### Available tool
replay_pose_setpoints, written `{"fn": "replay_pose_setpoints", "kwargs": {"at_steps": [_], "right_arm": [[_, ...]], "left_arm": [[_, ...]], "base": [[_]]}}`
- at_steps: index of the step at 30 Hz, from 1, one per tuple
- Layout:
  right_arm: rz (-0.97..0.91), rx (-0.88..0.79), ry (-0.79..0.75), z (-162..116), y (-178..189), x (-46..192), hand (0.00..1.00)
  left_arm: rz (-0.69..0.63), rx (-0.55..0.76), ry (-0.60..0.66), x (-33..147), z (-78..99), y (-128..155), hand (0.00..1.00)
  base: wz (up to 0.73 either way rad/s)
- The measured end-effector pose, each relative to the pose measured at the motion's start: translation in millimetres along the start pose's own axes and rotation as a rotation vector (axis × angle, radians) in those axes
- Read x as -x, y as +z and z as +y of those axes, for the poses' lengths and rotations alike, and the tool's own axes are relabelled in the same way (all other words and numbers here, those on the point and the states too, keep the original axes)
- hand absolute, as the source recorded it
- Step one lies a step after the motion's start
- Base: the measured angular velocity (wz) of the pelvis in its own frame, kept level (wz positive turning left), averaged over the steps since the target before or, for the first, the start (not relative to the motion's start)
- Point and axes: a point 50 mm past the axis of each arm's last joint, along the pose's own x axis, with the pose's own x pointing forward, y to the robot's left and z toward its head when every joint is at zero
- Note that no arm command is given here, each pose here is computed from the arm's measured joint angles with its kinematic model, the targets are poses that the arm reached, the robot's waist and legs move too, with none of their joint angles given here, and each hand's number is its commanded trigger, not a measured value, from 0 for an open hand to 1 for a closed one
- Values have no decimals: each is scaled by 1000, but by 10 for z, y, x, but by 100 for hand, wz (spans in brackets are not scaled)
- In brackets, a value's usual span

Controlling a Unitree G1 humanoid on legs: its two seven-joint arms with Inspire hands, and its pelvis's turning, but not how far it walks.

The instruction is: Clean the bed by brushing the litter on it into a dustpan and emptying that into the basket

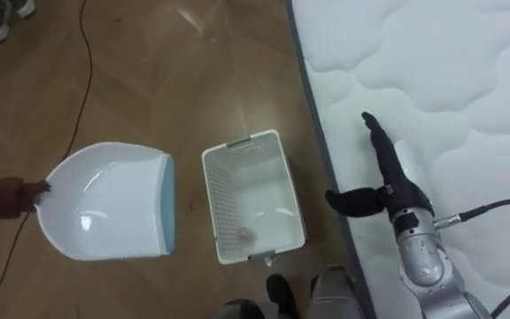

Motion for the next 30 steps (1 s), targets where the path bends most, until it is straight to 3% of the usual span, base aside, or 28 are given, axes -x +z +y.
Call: {"fn": "replay_pose_setpoints", "kwargs": {"at_steps": [5, 9, 13, 19, 24, 30], "right_arm": [[24, -31, 4, 41, -77, 78, 0], [81, -19, 46, 135, -187, 146, 0], [195, -36, 61, 229, -352, 256, 0], [233, -86, 27, 202, -396, 363, 0], [269, -127, 14, 241, -423, 494, 0], [280, -172, 19, 256, -426, 518, 0]], "left_arm": [[-43, 58, 144, 63, 44, 29, 100], [-59, 110, 219, 317, -151, -18, 100], [-136, 163, 219, 442, -276, 225, 100], [-238, 291, 235, 640, -330, 550, 100], [-250, 363, 182, 877, -486, 608, 100], [-224, 427, 209, 871, -460, 597, 100]], "base": [[-44], [-74], [-20], [-48], [-127], [-134]]}}
